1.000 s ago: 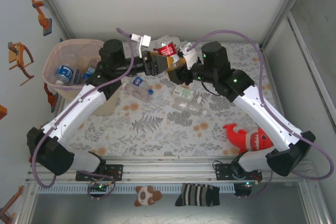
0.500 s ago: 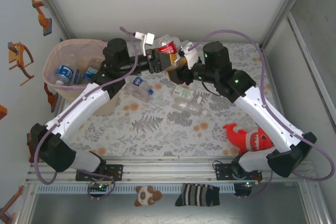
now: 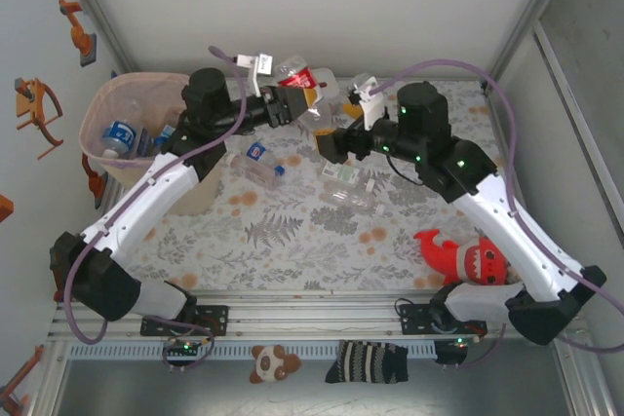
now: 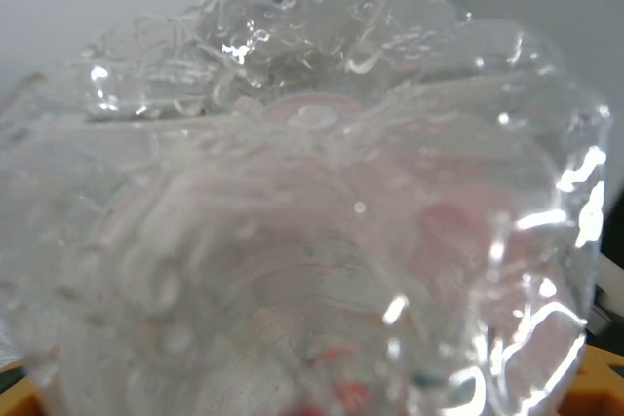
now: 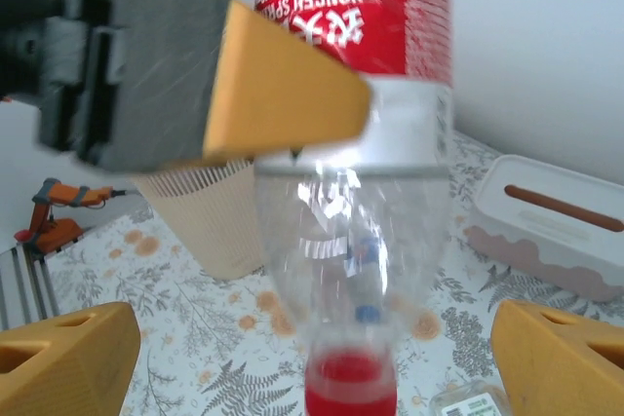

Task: Put the plastic bottles in the bin

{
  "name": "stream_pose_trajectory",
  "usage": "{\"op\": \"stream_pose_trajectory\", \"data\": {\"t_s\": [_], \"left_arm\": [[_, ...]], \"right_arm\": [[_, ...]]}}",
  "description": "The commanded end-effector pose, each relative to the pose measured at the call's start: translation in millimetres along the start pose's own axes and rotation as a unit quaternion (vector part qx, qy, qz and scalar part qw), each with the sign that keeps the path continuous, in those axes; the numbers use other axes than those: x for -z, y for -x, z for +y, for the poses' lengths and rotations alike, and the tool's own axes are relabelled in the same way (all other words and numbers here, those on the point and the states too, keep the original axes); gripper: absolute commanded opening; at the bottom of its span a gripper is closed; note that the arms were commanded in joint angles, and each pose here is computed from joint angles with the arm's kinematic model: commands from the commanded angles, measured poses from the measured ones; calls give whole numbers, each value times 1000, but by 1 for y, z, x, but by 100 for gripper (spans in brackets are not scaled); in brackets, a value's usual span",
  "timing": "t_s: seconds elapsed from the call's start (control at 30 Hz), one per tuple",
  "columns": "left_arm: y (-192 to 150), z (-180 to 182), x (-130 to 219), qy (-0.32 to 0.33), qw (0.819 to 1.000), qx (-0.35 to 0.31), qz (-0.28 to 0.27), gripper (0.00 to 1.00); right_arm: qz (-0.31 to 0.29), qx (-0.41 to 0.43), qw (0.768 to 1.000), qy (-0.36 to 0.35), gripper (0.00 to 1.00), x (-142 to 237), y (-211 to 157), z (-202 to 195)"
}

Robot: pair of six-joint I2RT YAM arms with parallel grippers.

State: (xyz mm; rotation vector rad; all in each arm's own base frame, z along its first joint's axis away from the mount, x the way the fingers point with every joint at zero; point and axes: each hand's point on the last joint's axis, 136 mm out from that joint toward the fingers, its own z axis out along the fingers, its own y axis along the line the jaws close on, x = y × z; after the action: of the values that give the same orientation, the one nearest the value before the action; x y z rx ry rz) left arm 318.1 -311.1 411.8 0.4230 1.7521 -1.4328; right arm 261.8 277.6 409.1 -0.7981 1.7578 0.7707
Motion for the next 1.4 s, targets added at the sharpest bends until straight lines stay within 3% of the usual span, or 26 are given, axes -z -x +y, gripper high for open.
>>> {"op": "stream_pose_trajectory", "data": {"t_s": [0.0, 0.27, 0.4, 0.6, 0.77, 0.93, 1.0, 1.17, 1.37], "left_arm": [[38, -3, 27, 7, 997, 26, -70, 58], [90, 27, 95, 73, 977, 105, -168, 55], [111, 49, 146, 120, 952, 152, -236, 51], [116, 94, 216, 189, 889, 281, -308, 50], [98, 135, 252, 223, 817, 421, -325, 49], [81, 173, 270, 183, 737, 540, -363, 53], [78, 184, 271, 169, 714, 570, -369, 54], [72, 200, 266, 159, 680, 617, -364, 57], [66, 215, 264, 158, 650, 647, -364, 64]], "right_arm": [[-28, -4, 999, -20, 92, 23, 10, 1], [-50, -4, 998, -40, 92, 46, 14, 0], [-52, -7, 998, -39, 92, 46, 15, 1], [-54, -10, 998, -39, 92, 45, 14, 0], [-50, -13, 998, -40, 92, 41, 10, -1], [-47, -14, 998, -38, 92, 38, 7, -2], [-45, -14, 998, -38, 92, 37, 6, -2], [-42, -14, 998, -39, 92, 36, 4, -3], [-39, -13, 998, -42, 92, 33, 2, -5]]}}
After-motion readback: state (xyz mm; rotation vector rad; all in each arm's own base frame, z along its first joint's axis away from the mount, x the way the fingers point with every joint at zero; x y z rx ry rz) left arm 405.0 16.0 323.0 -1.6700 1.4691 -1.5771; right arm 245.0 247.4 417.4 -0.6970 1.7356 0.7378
